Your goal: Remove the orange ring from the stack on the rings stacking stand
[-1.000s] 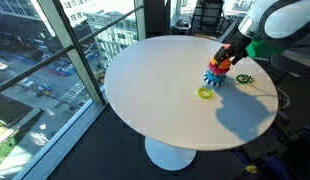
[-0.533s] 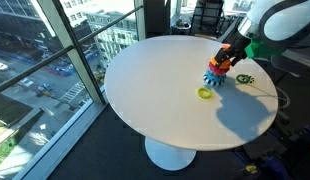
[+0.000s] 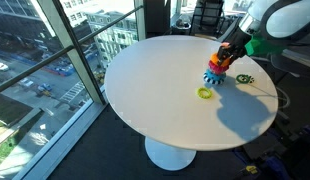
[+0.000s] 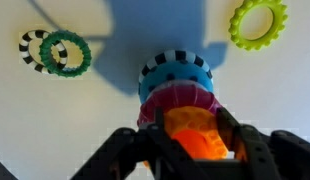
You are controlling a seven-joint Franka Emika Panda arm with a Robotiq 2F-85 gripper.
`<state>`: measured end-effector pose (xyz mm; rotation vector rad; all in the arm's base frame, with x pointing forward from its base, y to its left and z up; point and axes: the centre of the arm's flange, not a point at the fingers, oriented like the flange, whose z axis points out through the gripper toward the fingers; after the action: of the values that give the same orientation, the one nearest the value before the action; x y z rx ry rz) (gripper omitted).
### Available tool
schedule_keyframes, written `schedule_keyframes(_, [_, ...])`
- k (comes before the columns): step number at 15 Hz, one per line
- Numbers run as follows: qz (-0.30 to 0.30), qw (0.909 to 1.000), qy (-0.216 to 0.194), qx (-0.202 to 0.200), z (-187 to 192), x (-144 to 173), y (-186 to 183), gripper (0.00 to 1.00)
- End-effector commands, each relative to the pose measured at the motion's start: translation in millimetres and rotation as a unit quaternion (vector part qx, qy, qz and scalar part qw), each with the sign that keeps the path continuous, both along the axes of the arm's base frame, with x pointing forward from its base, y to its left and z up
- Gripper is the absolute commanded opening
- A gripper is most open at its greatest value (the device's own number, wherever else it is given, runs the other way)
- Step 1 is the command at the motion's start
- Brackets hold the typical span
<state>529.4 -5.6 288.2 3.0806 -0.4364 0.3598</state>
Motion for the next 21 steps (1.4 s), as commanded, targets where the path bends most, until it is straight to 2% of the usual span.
schedule_keyframes(1, [-0.013, 0.9998, -0.012, -0.006, 21.9, -4.1, 2.5, 0.29])
schedule_keyframes(15, [-0.026, 0.998, -0.057, 0.004, 85.9, -19.4, 2.9, 0.28])
schedule_keyframes(21, [0.012, 0.9967, -0.074, 0.033, 109.5, -33.2, 21.5, 0.28])
